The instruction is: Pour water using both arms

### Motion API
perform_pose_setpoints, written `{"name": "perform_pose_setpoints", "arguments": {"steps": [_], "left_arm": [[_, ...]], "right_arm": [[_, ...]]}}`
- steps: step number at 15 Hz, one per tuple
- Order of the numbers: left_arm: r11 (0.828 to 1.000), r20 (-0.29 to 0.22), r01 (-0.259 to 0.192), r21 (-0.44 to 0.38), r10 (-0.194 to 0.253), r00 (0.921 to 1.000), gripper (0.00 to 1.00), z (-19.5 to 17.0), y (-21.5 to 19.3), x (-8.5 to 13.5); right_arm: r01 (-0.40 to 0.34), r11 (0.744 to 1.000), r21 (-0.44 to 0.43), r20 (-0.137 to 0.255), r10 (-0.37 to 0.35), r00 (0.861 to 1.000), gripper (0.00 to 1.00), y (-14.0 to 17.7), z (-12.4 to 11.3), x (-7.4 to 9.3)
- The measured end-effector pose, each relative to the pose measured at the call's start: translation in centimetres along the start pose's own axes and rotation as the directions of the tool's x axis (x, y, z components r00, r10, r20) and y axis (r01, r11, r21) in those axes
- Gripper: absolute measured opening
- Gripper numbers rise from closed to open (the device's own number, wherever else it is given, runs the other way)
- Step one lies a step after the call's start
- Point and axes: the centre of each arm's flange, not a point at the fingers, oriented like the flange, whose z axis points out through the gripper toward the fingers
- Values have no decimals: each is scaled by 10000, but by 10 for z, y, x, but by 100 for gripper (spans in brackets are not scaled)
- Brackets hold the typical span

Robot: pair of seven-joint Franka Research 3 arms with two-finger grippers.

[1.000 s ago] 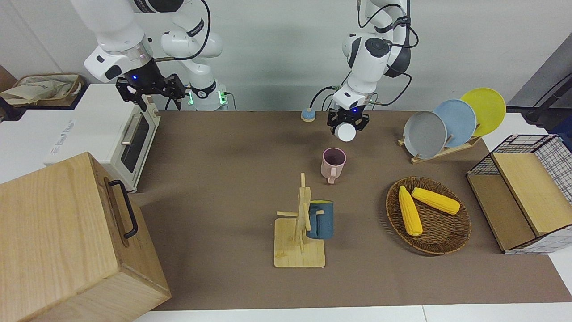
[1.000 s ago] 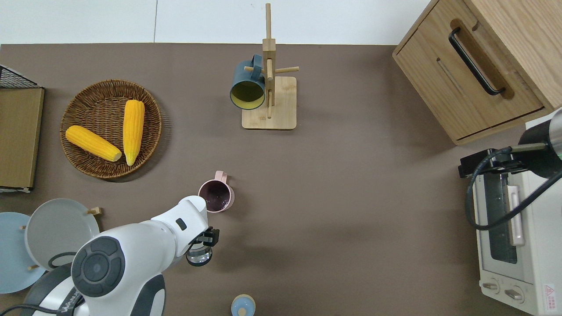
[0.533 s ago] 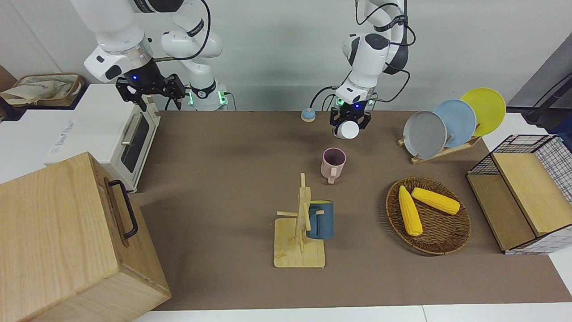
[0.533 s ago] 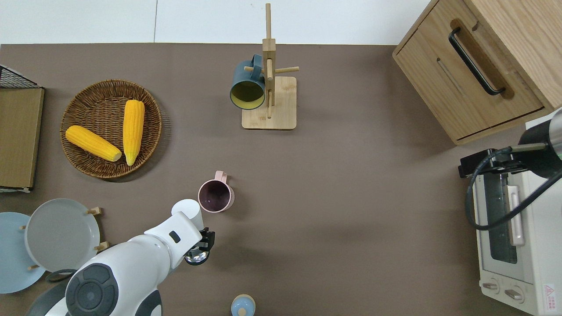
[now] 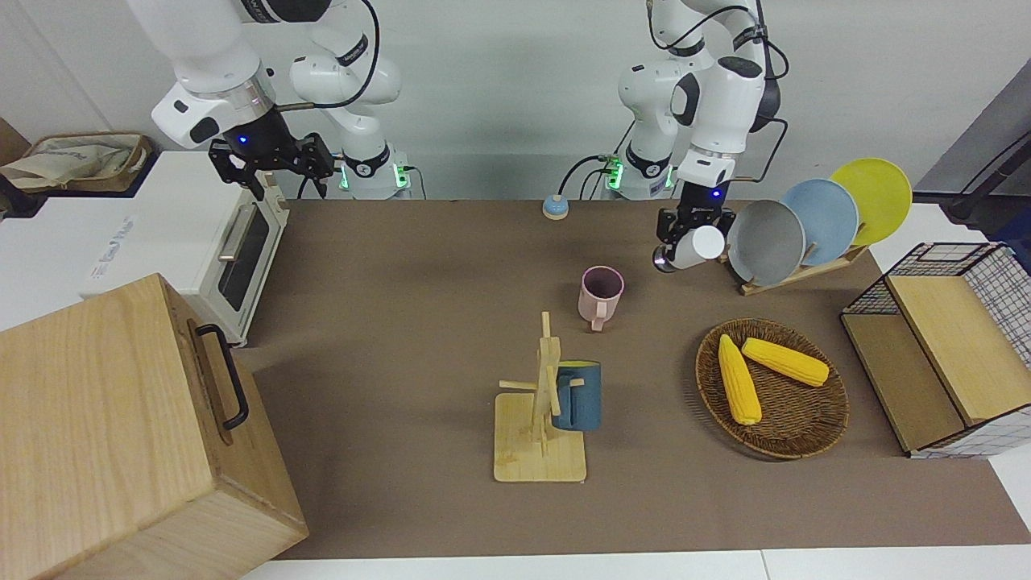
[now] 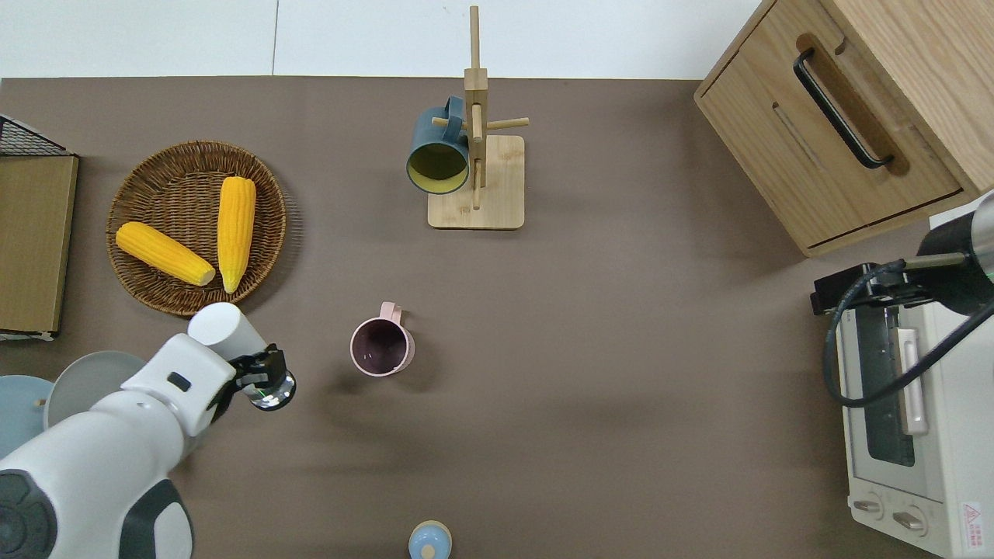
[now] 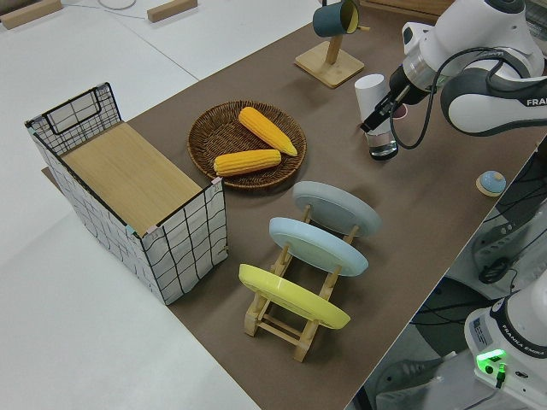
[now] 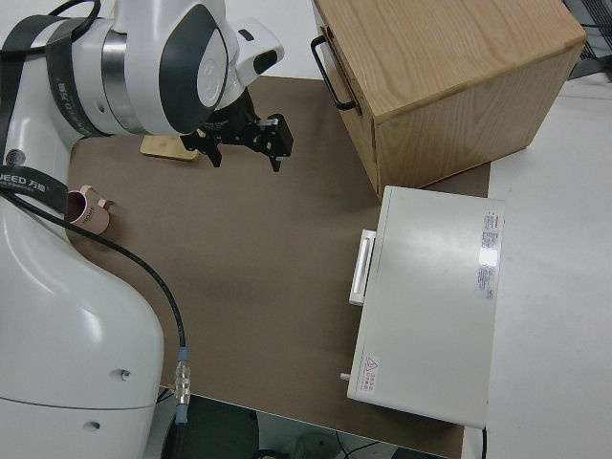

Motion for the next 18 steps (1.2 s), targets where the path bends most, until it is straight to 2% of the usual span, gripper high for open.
{"name": "perform_pose_setpoints", "arguments": {"steps": [3, 7, 9, 12, 13, 15, 18], "left_arm": [[9984, -1018, 412, 393, -370, 9941, 63, -34, -32, 42], [9937, -2292, 683, 889, -463, 9723, 63, -83, -74, 105], [9910, -2854, 794, 1082, -456, 9573, 63, -106, -110, 141], [9864, -3249, 945, 1341, -463, 9446, 63, -121, -158, 170], [9849, -3311, 933, 1461, -402, 9427, 63, -124, -175, 176], [9815, -3344, 930, 1671, -323, 9419, 63, -126, -211, 182], [9835, -3260, 829, 1608, -263, 9450, 63, -120, -265, 177]], "right_arm": [[1, 10000, 0, 0, -1, 10000, 100, 0, 0, 0], [3, 10000, 0, 0, -3, 10000, 100, 0, 0, 0], [4, 10000, 0, -1, -4, 10000, 100, 0, 0, 0], [4, 10000, 0, -1, -4, 10000, 100, 0, 0, 0], [4, 10000, 0, -1, -4, 10000, 100, 0, 0, 0], [5, 10000, 0, -1, -5, 10000, 100, 0, 0, 0], [6, 10000, 0, -1, -6, 10000, 100, 0, 0, 0]]}}
